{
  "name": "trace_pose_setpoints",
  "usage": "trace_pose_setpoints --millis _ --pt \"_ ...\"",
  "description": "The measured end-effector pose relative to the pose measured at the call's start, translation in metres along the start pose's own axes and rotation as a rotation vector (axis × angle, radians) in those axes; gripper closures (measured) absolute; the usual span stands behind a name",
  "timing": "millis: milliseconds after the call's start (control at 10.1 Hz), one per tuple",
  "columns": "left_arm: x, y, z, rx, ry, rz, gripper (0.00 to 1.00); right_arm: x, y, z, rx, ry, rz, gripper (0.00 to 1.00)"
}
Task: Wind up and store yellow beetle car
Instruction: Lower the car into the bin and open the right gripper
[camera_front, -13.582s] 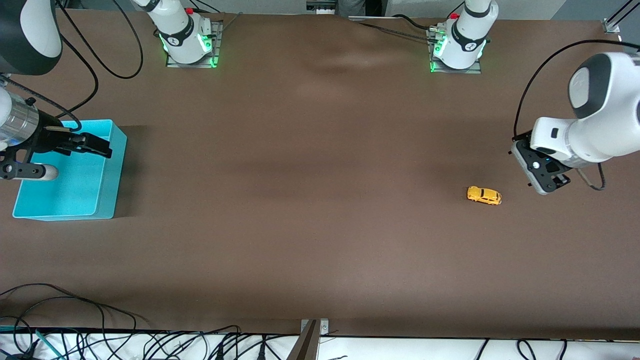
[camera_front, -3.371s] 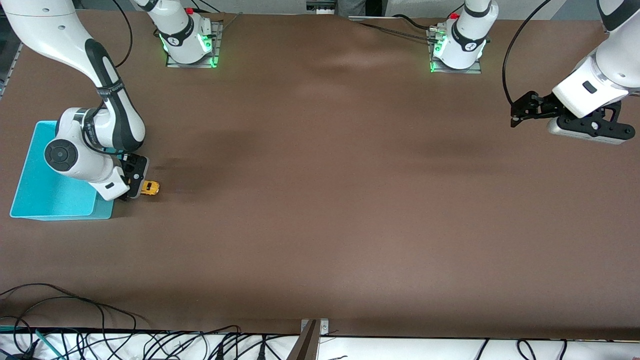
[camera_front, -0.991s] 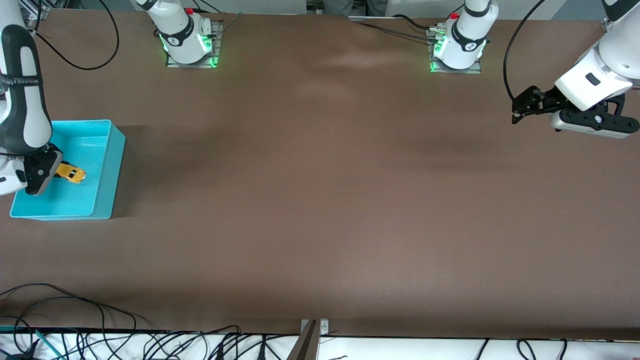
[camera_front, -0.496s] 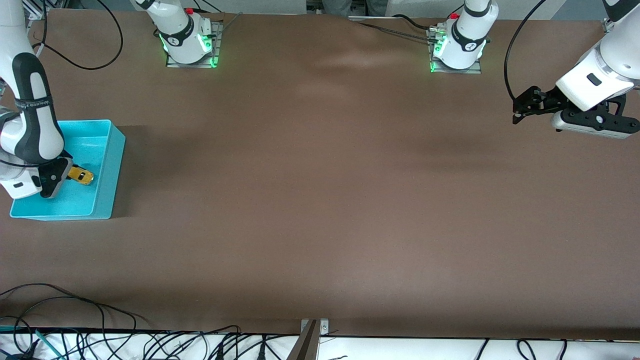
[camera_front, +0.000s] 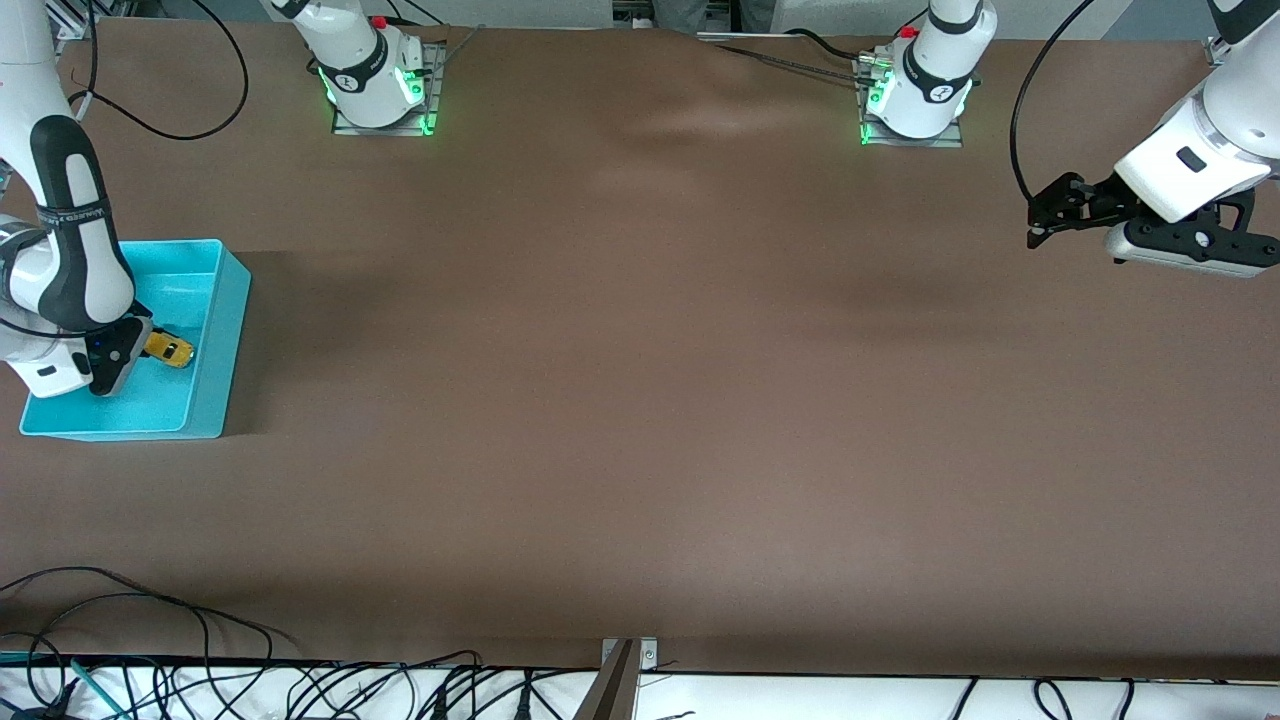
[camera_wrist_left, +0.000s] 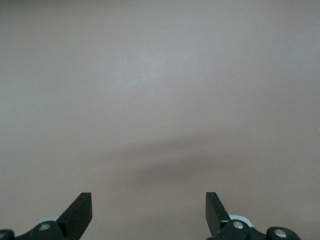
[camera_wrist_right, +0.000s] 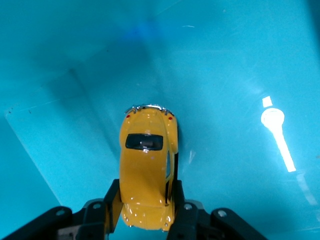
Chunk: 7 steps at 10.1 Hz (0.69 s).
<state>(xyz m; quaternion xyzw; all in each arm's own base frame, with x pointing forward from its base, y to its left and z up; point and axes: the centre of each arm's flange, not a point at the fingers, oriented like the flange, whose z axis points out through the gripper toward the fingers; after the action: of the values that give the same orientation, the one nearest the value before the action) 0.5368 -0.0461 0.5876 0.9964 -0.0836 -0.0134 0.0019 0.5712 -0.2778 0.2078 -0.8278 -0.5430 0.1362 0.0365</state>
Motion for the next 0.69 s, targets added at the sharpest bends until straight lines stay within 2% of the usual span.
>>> trace_pose_setpoints --millis 99,297,694 --pt "0.0 0.0 0.0 0.0 0.0 0.0 0.0 0.002 -0.001 0.001 0.013 0.008 0.003 0.56" --pt "0.0 0.0 0.0 0.0 0.0 -0.001 0.0 0.011 -0.008 0.005 0.075 0.025 0.019 0.56" --pt "0.0 -0.002 0.0 0.0 0.0 -0.003 0.0 0.019 -0.01 0.006 0.092 0.023 0.017 0.56"
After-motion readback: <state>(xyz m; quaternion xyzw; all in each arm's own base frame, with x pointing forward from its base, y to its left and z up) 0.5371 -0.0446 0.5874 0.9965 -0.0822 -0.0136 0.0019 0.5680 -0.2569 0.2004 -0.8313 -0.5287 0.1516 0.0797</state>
